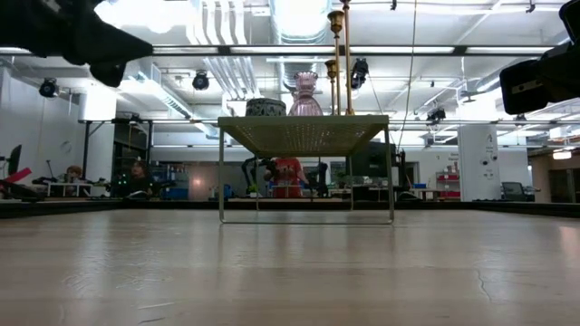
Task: Pick & Place candle stick holders
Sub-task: Return to Home Position
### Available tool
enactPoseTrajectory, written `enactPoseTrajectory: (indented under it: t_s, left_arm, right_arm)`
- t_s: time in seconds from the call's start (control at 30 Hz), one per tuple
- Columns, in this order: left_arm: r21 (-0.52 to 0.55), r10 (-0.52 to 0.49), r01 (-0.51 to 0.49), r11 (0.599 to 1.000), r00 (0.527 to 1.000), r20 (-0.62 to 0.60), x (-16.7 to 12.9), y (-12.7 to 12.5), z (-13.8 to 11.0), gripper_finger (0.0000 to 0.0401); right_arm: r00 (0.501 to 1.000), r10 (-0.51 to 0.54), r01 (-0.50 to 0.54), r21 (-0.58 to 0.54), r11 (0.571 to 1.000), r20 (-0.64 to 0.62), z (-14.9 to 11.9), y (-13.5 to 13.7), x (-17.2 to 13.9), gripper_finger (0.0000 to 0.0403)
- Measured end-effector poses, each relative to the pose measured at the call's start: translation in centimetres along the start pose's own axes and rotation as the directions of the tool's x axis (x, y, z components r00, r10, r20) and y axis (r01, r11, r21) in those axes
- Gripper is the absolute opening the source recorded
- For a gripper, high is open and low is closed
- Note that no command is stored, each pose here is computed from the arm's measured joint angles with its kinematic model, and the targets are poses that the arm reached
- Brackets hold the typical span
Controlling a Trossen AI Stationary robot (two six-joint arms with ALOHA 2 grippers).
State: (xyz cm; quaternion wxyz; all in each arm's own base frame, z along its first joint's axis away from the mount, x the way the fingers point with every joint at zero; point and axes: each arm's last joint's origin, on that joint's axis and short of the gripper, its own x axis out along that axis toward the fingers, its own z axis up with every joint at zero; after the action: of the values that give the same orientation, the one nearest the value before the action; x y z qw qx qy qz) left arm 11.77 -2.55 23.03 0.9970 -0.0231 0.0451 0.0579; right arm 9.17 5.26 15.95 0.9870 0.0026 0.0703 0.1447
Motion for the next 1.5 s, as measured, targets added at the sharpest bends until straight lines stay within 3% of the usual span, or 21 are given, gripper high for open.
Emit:
enactPoseTrajectory:
  t_s: [0.33, 0.57, 1.5]
  left_arm:
    - [-0.027, -0.141, 0.143, 0.989, 0.987, 0.082, -1.8, 0.7, -3.2, 0.0007]
    - [-0.028, -0.155, 0.159, 0.987, 0.982, 0.106, -2.0, 0.9, -5.8, 0.0007]
    - [-0.004, -0.155, 0.156, 0.988, 0.985, 0.07, -1.6, 0.8, -6.3, 0.0007]
  right_arm:
    - [1.0, 0.0, 0.0, 0.0, 1.0, 0.0, 0.0, 0.0, 0.0, 0.0008]
    - [1.0, 0.0, 0.0, 0.0, 1.0, 0.0, 0.0, 0.0, 0.0, 0.0008]
    - [1.0, 0.0, 0.0, 0.0, 1.0, 0.0, 0.0, 0.0, 0.0, 0.0008]
